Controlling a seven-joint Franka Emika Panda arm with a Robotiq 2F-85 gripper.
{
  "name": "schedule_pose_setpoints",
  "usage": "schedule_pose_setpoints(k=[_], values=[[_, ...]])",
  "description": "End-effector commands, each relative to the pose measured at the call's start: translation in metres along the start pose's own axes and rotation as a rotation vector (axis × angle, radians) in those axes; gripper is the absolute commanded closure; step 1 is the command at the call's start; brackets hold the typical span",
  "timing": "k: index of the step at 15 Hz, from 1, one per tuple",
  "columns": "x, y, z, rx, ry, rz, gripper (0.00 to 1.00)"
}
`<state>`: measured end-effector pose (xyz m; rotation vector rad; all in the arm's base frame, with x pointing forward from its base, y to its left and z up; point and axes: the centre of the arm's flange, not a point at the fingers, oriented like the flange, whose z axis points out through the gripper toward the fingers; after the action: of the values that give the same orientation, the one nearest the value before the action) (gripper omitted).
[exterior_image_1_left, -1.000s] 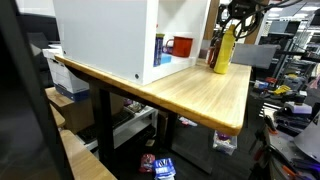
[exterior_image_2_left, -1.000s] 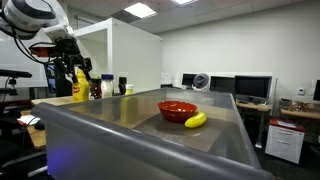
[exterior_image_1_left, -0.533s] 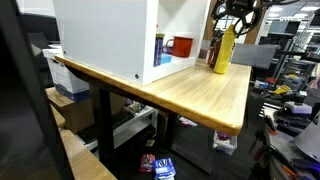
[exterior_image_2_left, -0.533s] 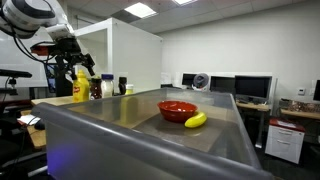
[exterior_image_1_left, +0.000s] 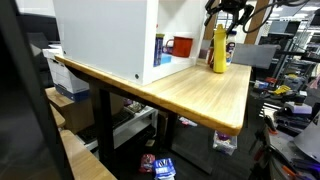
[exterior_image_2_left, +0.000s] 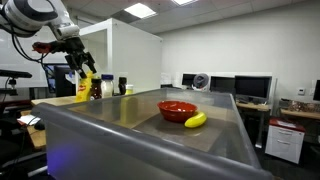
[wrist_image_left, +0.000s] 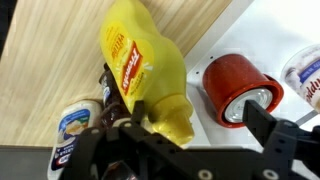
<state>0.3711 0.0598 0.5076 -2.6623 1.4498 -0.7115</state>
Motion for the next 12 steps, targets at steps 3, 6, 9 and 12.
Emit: schedule_pose_setpoints(k=[3, 6, 9, 12], values=[[0.010, 0.011, 0.006, 0.067, -0.085, -0.100, 0.00], [0.013, 0.013, 0.006, -0.011, -0.113, -0.082, 0.00], [0.014, 0.018, 0.000, -0.065, -0.130, -0.146, 0.00], [0.018, 0.021, -0.013, -0.056, -0.178, -0.308, 0.00]])
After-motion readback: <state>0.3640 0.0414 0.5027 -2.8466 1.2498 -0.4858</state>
